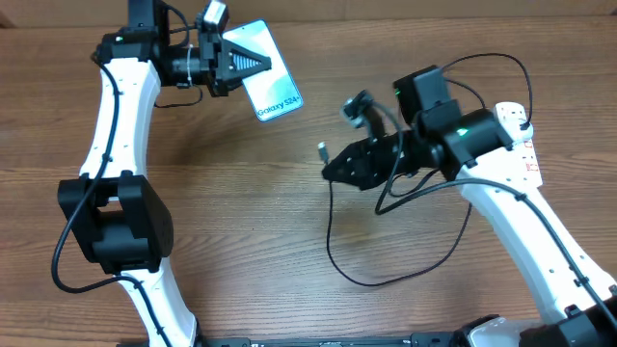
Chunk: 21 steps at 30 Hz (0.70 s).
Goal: Plug charger to phone and switch on socket
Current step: 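Lift the plug with the right gripper toward the phone's bottom port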
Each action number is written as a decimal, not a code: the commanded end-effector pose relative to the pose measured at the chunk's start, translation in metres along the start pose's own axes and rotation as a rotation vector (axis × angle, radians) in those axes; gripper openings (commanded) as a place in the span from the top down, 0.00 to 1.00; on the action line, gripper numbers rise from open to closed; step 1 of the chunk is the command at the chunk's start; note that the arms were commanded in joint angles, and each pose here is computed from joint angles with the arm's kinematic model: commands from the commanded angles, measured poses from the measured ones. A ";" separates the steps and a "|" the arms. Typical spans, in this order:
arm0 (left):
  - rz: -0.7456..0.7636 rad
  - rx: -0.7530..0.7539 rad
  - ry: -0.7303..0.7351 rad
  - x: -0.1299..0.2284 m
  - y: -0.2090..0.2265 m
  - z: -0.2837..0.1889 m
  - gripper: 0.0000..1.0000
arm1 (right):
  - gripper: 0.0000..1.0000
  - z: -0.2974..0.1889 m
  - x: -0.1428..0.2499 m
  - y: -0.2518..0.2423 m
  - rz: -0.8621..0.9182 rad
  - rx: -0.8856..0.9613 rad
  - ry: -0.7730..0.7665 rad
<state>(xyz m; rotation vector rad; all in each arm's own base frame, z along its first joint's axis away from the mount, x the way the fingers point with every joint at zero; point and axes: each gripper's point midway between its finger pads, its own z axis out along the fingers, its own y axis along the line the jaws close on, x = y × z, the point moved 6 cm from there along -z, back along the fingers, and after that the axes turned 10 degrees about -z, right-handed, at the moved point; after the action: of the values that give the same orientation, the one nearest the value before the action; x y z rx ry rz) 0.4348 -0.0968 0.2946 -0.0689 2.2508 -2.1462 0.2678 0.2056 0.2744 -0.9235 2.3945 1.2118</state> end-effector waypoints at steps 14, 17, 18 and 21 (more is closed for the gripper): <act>0.111 0.014 0.104 0.021 -0.004 0.040 0.96 | 0.96 0.001 -0.001 0.009 -0.004 0.038 0.000; 0.102 0.013 0.114 0.023 -0.004 0.044 0.96 | 0.96 0.001 -0.001 0.008 -0.005 0.048 0.000; 0.096 0.011 0.118 0.025 -0.004 0.046 0.96 | 0.96 0.001 -0.001 0.008 -0.005 0.048 0.000; 0.079 -0.015 0.123 0.027 -0.001 0.050 0.96 | 0.96 0.001 -0.003 0.008 -0.012 0.048 -0.007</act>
<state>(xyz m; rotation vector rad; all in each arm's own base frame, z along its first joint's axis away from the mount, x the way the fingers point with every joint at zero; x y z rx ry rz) 0.4137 -0.1442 0.2890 0.1094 2.3108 -2.1477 0.2648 0.2116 0.2707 -0.9095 2.4404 1.1670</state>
